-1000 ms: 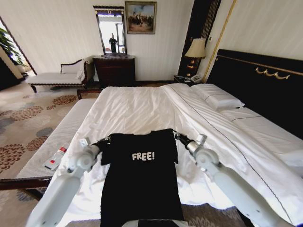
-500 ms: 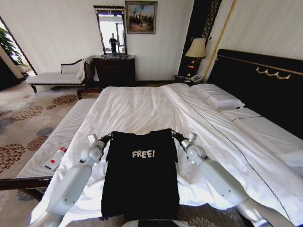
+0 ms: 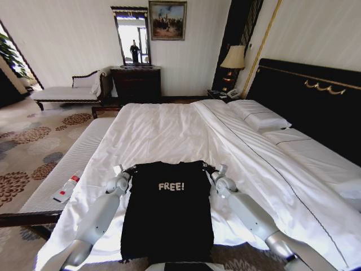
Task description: Fold the clothes on the bed.
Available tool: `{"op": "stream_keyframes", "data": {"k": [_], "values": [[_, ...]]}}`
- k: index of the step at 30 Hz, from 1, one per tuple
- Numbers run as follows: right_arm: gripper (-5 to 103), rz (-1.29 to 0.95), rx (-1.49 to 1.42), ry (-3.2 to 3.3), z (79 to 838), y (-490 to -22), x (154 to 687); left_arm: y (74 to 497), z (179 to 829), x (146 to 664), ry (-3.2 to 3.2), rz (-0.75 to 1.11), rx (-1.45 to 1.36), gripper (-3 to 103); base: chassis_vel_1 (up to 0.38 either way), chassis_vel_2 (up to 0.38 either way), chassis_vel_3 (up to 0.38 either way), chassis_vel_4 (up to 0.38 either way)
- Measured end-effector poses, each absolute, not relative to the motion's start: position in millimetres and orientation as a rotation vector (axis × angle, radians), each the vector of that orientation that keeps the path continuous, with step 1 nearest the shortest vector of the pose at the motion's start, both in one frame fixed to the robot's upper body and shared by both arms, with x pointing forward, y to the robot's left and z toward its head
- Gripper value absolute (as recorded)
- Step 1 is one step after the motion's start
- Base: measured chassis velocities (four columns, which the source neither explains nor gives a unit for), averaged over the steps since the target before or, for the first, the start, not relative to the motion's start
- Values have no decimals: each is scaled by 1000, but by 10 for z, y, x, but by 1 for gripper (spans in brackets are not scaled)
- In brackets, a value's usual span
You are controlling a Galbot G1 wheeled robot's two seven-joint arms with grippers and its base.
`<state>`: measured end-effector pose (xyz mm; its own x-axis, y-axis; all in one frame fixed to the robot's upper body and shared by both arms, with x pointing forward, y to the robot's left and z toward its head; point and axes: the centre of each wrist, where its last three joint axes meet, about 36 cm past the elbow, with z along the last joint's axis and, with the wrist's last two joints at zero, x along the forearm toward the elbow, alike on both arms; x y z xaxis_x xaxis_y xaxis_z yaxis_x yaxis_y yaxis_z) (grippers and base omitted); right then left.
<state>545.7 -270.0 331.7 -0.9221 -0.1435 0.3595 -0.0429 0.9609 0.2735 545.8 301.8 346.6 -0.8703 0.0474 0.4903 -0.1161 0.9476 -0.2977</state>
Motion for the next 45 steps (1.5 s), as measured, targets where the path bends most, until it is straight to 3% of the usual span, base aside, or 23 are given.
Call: {"op": "stream_keyframes", "data": {"k": [3,8,10,11,13,14,18,19,20,24,27,29,31,35,45], "values": [[0,-368,119,-2723,3293,-2685,5464,2991,3453,5458,-2584,433,53,0,0,0,0,0],[0,-380,126,-2720,3300,-2633,5375,2960,3525,5365,-2590,447,49,12,0,0,0,0],[11,-390,136,-2744,3351,-2659,5271,3037,3623,5271,-2606,467,69,24,0,0,0,0],[11,-390,136,-2744,3351,-2659,5271,3037,3623,5271,-2606,467,69,24,0,0,0,0],[16,-373,136,-2774,3397,-2735,5138,3144,3736,5162,-2625,490,99,34,0,0,0,0],[21,-360,138,-2787,3422,-2777,5072,3201,3794,5097,-2636,506,112,34,0,0,0,0],[37,-348,218,-2827,3674,-2882,4682,3468,4049,4779,-2678,570,173,50,0,0,0,0],[37,-364,257,-2822,3783,-2872,4555,3554,4143,4664,-2696,585,195,56,0,0,0,0],[48,-393,324,-2791,3906,-2795,4346,3677,4317,4475,-2726,612,231,61,0,0,0,0],[60,-412,406,-2735,3948,-2602,4095,3768,4526,4206,-2769,612,276,72,0,0,0,0],[75,-252,470,-2716,3784,-2226,3928,3937,4541,3915,-2777,422,445,88,0,0,0,0],[75,-182,472,-2723,3730,-2157,3925,3995,4504,3865,-2767,386,482,88,0,0,0,0],[86,23,471,-2727,3568,-2015,3924,4148,4404,3740,-2720,392,541,98,0,0,0,0],[99,275,456,-2708,3396,-1976,3951,4352,4308,3615,-2667,453,594,100,0,0,0,0],[100,487,475,-2615,3304,-2009,3951,4498,4236,3530,-2636,498,634,100,0,0,0,0]]}}
